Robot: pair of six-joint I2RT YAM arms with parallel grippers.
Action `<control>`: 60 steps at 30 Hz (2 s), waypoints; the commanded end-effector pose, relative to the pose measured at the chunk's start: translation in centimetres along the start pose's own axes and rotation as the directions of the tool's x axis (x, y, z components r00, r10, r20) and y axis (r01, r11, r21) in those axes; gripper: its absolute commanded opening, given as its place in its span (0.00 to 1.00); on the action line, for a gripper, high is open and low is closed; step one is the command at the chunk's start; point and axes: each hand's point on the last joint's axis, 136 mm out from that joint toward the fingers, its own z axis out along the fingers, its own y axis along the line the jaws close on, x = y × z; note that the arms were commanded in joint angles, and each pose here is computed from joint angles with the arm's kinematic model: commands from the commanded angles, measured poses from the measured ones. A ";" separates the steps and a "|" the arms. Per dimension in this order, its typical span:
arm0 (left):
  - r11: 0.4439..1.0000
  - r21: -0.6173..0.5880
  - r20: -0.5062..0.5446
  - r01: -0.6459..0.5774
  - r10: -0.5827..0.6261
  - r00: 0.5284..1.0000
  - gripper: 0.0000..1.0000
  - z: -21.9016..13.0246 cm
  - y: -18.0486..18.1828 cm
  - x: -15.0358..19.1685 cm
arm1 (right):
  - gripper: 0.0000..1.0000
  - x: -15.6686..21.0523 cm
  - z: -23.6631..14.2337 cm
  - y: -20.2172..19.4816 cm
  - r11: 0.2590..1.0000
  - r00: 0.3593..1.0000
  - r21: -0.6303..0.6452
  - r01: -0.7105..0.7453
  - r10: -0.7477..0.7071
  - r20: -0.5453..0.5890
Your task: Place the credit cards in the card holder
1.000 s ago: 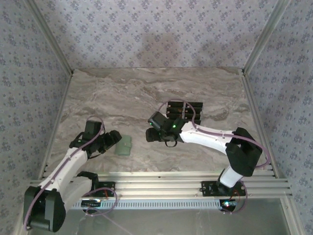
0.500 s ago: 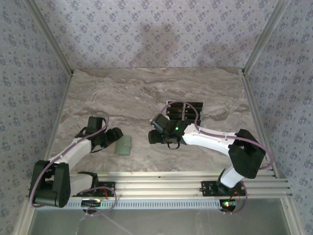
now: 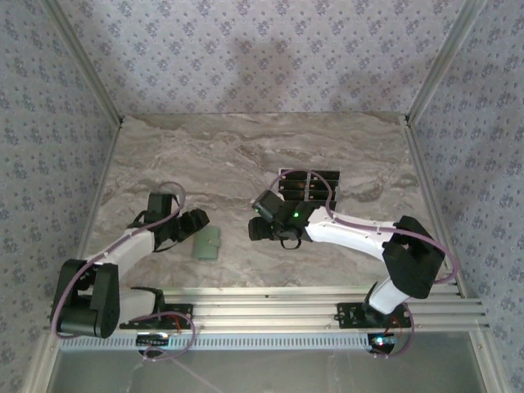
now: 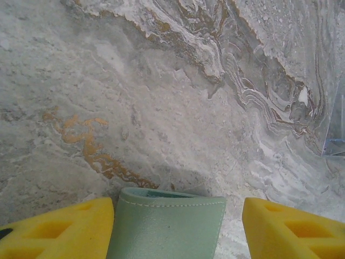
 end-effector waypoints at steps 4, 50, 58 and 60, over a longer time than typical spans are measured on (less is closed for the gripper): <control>1.000 -0.013 -0.025 0.007 -0.008 1.000 0.65 0.5 1.1 1.1 | 0.76 -0.3 -0.6 -0.4 1.000 0.999 -0.001 -0.025 0.025 0.021; 0.980 -0.176 0.129 0.091 -0.069 0.989 0.69 -2.9 2.4 1.6 | 0.69 2.3 5.7 7.7 0.985 0.992 -0.170 -0.019 -0.003 -0.128; 0.978 -0.177 0.124 0.107 -0.085 0.989 0.69 -2.6 3.2 2.5 | 0.62 1.3 7.1 10.3 0.974 0.990 -0.224 -0.043 0.012 -0.140; 0.978 -0.177 0.125 0.111 -0.089 0.988 0.69 -2.6 3.3 2.6 | 0.61 1.2 7.5 10.7 0.972 0.989 -0.232 -0.049 0.015 -0.146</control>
